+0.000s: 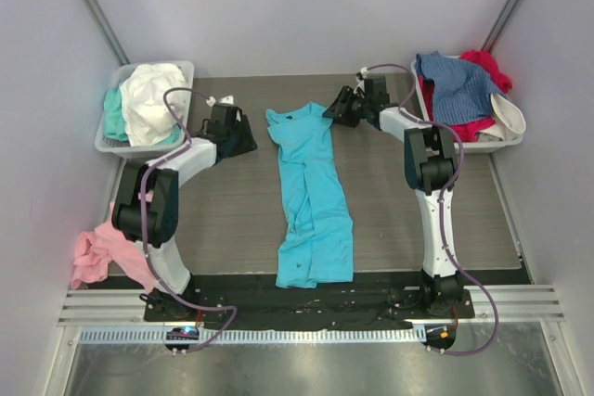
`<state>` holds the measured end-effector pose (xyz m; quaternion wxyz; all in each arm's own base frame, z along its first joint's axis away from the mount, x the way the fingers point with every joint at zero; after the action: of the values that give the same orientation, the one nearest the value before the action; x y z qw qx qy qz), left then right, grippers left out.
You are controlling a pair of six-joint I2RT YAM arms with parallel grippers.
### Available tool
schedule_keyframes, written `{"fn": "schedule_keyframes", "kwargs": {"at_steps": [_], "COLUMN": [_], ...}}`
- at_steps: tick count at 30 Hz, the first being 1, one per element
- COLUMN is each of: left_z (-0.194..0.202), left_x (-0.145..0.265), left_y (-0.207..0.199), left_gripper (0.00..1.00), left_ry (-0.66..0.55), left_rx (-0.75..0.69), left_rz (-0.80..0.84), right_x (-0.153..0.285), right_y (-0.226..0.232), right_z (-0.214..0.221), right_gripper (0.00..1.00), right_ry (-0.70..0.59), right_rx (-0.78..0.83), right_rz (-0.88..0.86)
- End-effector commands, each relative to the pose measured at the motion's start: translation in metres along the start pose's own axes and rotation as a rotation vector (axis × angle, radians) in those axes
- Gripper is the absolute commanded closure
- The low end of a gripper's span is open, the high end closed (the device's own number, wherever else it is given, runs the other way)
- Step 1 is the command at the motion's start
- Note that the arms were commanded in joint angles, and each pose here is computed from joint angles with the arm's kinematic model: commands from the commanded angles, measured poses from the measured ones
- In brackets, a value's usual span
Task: Fold and stack the t-shirts
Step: Fold the tshirt
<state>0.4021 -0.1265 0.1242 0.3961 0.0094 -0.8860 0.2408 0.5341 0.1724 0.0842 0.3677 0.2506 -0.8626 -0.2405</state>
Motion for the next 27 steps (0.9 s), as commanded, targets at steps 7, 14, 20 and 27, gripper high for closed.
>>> {"fn": "schedule_keyframes", "kwargs": {"at_steps": [7, 14, 20, 27], "left_z": [0.065, 0.096, 0.095, 0.084], "left_x": [0.056, 0.041, 0.026, 0.013], "left_y": [-0.049, -0.061, -0.069, -0.086], "left_gripper": [0.55, 0.59, 0.61, 0.62], "left_ry": [-0.035, 0.013, 0.011, -0.006], "left_rx": [-0.065, -0.092, -0.126, -0.152], "left_rz": [0.128, 0.14, 0.13, 0.145], "right_x": [0.064, 0.083, 0.084, 0.079], "right_y": [0.009, 0.009, 0.008, 0.008], "right_z": [0.018, 0.056, 0.072, 0.074], "right_gripper": [0.45, 0.45, 0.45, 0.45], "right_ry": [-0.002, 0.042, 0.072, 0.085], "right_rx": [-0.053, -0.121, -0.133, -0.135], "right_rz": [0.174, 0.178, 0.163, 0.149]}}
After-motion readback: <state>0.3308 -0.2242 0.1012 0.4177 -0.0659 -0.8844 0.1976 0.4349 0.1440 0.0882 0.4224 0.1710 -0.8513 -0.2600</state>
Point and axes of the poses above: each gripper's point midway between its finger pads, its own x axis back along the fingers, its own y axis along the line the jaws close on, z = x × y, the point moved 8 cm from there along x, back along the fingers, and after that the axes turned 9 degrees about x, right-handed, at the moved point
